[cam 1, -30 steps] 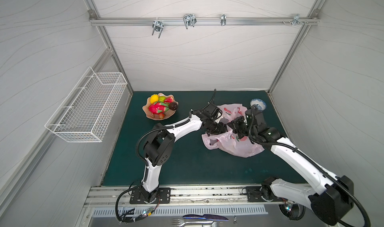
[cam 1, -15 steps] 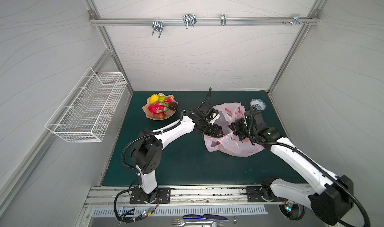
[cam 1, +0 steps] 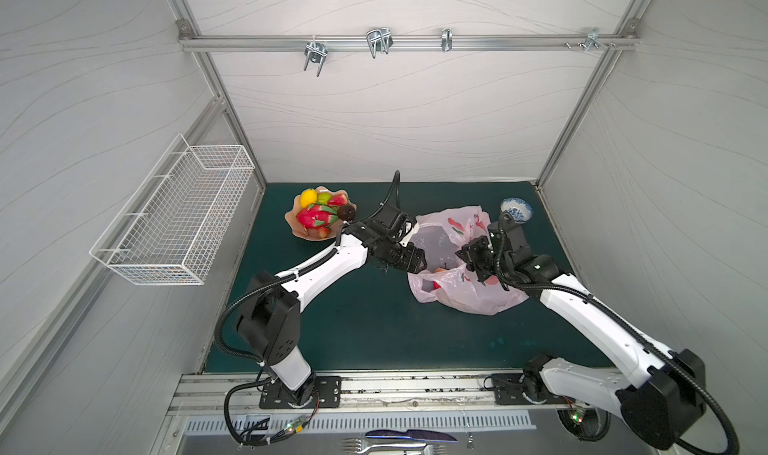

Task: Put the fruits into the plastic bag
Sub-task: 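Withdraw the left gripper from the bag back over the fruit plate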

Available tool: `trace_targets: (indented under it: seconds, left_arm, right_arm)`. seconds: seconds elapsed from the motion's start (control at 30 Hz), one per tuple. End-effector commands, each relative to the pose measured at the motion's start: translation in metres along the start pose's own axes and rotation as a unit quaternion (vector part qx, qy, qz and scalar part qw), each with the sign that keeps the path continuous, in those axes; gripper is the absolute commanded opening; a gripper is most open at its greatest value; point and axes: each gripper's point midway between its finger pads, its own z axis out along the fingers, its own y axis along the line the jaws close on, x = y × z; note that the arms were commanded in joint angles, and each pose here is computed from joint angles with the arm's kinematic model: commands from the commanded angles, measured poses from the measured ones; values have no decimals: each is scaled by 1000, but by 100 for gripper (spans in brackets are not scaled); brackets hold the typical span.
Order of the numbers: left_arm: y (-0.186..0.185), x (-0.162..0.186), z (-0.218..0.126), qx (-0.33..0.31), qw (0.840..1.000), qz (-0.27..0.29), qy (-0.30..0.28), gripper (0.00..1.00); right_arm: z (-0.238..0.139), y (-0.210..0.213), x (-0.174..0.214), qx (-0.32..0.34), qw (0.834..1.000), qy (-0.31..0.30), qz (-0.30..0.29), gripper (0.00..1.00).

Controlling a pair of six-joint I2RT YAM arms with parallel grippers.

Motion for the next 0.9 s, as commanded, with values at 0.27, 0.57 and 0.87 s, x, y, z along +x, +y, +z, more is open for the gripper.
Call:
trace_targets:
  seconds: [0.27, 0.57, 0.87]
  left_arm:
    - [36, -29, -68, -36, 993, -56, -101, 83]
    - [86, -42, -113, -111, 976, -106, -153, 90]
    - [137, -36, -130, -192, 958, -153, -150, 98]
  right_arm:
    - [-2, 8, 0, -2, 1000, 4, 1, 0]
    - [-2, 8, 1, -2, 1000, 6, 1, 0]
    - [-5, 6, 1, -2, 1000, 4, 0, 0]
